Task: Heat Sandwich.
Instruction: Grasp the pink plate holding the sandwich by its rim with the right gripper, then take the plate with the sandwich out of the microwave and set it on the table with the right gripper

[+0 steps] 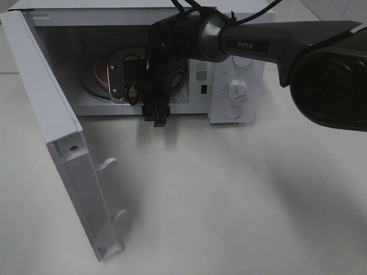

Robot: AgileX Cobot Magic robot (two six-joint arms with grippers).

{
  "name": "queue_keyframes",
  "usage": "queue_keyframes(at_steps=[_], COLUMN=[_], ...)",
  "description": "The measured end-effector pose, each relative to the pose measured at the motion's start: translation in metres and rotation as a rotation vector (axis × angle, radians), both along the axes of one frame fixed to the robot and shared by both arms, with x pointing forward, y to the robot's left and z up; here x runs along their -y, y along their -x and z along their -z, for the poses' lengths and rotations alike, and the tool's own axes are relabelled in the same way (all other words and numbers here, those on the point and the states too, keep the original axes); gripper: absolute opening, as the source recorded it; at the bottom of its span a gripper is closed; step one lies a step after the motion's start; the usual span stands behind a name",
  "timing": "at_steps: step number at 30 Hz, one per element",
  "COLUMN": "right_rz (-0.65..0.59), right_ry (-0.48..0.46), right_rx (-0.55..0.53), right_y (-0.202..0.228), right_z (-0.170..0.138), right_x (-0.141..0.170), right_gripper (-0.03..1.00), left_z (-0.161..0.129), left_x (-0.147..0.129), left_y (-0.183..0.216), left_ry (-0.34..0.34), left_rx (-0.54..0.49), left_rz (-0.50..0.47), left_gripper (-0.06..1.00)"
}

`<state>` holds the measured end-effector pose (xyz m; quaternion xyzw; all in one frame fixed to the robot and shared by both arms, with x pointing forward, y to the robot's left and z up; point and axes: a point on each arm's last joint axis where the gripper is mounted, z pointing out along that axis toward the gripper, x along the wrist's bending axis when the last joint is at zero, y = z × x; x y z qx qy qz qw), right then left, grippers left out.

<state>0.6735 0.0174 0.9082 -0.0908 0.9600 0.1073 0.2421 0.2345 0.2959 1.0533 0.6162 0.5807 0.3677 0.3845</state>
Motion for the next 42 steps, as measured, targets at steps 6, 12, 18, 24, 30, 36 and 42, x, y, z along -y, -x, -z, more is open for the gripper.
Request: queue_keyframes(at_steps=[6,12,18,24,30,36,42], right_rz=[0.005,0.001,0.009,0.009,-0.003,-0.072,-0.111], right_ry=[-0.011,0.000,0.006,0.000,0.013,0.038,0.044], right_rx=[0.011,0.014,-0.009,-0.006,-0.012,0.011,0.043], right_y=[-0.001,0.000,0.003,0.004,0.009,0.022,0.032], right_z=[-0.004,-0.009,-0.017,-0.025,-0.029,-0.027,-0.025], right_x=[0.000,0.001,0.003,0.003,0.007,0.016,0.023], right_gripper=[0.31,0.27,0.23,0.16,0.15,0.15,0.14], left_z=[0.000,0.000,0.000,0.000,0.000,0.000,0.000], left_x=[0.000,0.000,0.000,0.000,0.000,0.000,0.000], left_y=[0.000,0.000,0.000,0.000,0.000,0.000,0.000], left_ry=[0.000,0.000,0.000,0.000,0.000,0.000,0.000], left_rx=[0.000,0.001,0.001,0.001,0.001,0.001,0.001], left_rz=[0.000,0.000,0.000,0.000,0.000,0.000,0.000], left_gripper=[0.99,0.99,0.99,0.99,0.99,0.99,0.99])
